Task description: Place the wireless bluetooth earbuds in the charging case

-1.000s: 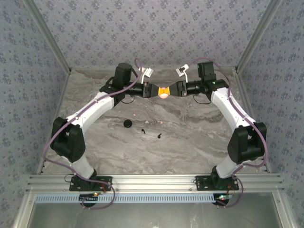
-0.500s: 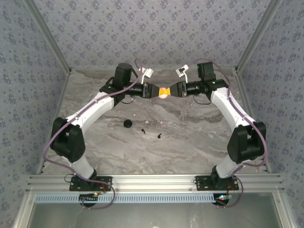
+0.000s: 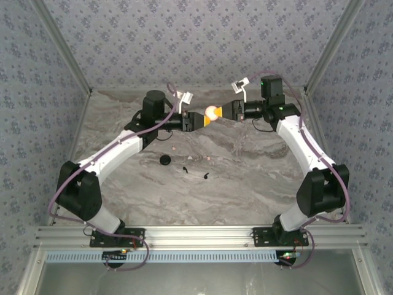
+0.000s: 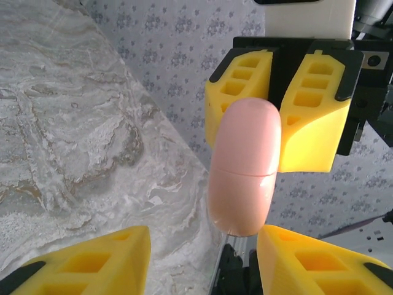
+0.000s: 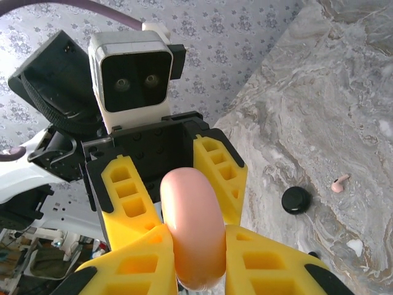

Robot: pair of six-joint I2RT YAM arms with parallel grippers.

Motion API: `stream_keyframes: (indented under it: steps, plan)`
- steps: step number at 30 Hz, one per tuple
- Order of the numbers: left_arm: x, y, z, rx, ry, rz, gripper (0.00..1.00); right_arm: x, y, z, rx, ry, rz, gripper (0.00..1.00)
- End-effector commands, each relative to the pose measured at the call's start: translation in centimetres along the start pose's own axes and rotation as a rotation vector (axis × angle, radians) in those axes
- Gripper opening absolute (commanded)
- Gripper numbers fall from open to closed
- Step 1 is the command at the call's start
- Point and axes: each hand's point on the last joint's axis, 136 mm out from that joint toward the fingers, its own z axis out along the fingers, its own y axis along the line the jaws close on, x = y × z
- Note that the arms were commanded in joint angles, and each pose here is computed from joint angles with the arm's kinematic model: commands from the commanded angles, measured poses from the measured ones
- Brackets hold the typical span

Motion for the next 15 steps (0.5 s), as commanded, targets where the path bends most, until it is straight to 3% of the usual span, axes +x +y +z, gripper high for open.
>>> stream_keyframes:
  steps: [1, 15]
  plan:
    - [-2.2, -2.1, -0.3, 0.045, -0.105, 0.038, 0.48, -0.2, 1.6, -0.2, -0.024, -0.012, -0.022, 0.2]
    - [-2.1, -3.0, 0.7, 0.072, -0.109, 0.054, 0.41, 0.1, 1.8, 0.0, -0.032, -0.005, -0.02, 0.2]
